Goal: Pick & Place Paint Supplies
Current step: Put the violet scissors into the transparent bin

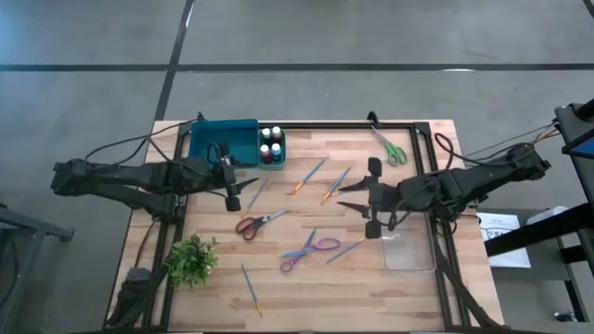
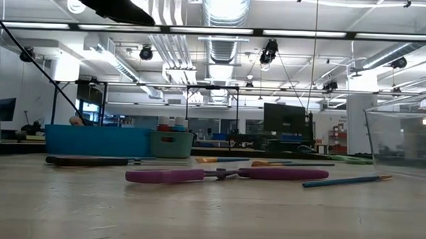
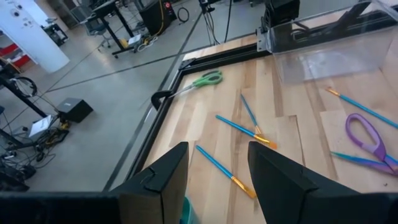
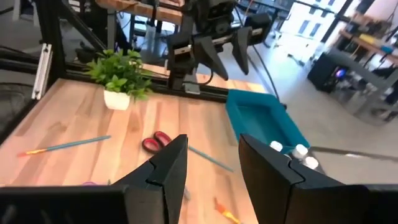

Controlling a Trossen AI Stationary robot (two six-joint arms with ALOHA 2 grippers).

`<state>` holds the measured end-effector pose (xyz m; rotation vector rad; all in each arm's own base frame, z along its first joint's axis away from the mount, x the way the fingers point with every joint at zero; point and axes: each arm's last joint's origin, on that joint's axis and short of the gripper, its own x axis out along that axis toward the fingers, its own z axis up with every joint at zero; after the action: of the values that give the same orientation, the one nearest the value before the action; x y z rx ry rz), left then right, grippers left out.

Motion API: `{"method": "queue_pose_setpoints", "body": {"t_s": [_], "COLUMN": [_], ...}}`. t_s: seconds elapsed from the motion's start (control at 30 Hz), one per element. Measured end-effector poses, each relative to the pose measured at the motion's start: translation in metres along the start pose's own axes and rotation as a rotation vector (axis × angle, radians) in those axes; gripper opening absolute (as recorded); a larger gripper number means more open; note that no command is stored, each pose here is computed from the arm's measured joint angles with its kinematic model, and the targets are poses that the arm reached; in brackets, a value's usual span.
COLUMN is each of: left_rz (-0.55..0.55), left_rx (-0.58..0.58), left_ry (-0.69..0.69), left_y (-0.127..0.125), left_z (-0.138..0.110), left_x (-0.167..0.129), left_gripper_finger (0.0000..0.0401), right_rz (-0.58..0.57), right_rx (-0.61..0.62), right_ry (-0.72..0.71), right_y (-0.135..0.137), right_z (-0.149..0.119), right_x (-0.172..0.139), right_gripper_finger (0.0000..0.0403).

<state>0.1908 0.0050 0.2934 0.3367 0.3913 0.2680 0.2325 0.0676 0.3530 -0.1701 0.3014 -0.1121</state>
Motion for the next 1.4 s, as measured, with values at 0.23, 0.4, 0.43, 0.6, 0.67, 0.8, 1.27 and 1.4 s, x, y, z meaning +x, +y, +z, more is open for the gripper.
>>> {"method": "queue_pose_setpoints", "body": {"t_s": [0.23, 0.4, 0.43, 0.6, 0.67, 0.8, 1.27, 1.4], "left_rz": [-0.006, -0.015, -0.016, -0.03, -0.036, -0.05, -0.123, -0.144], "left_rx": [-0.025, -0.025, -0.025, -0.023, -0.023, -0.021, -0.042, -0.042], "left_ry": [-0.008, -0.018, -0.02, -0.037, -0.046, -0.064, -0.092, -0.103], "left_y": [0.0, -0.001, -0.002, -0.005, -0.006, -0.008, -0.019, -0.023], "left_z": [0.001, 0.002, 0.002, 0.004, 0.005, 0.007, 0.01, 0.011], "left_x": [0.0, 0.0, -0.001, -0.002, -0.003, -0.005, -0.018, -0.02], "left_gripper_finger": [0.0173, 0.0173, 0.0173, 0.0173, 0.0173, 0.0173, 0.0173, 0.0173], "right_rz": [0.128, 0.154, 0.153, 0.143, 0.141, 0.144, 0.164, 0.175], "right_rx": [0.066, 0.088, 0.094, 0.079, 0.07, 0.019, 0.078, 0.079], "right_ry": [0.095, 0.152, 0.158, 0.299, 0.346, 0.454, 0.695, 0.721], "right_y": [0.014, 0.032, 0.034, 0.046, 0.051, 0.066, 0.096, 0.103], "right_z": [-0.024, -0.039, -0.04, -0.043, -0.04, -0.041, -0.097, -0.106], "right_x": [0.019, 0.041, 0.044, 0.064, 0.072, 0.088, 0.117, 0.119], "right_gripper_finger": [0.0143, 0.0143, 0.0143, 0.0143, 0.0143, 0.0143, 0.0143, 0.0143]}}
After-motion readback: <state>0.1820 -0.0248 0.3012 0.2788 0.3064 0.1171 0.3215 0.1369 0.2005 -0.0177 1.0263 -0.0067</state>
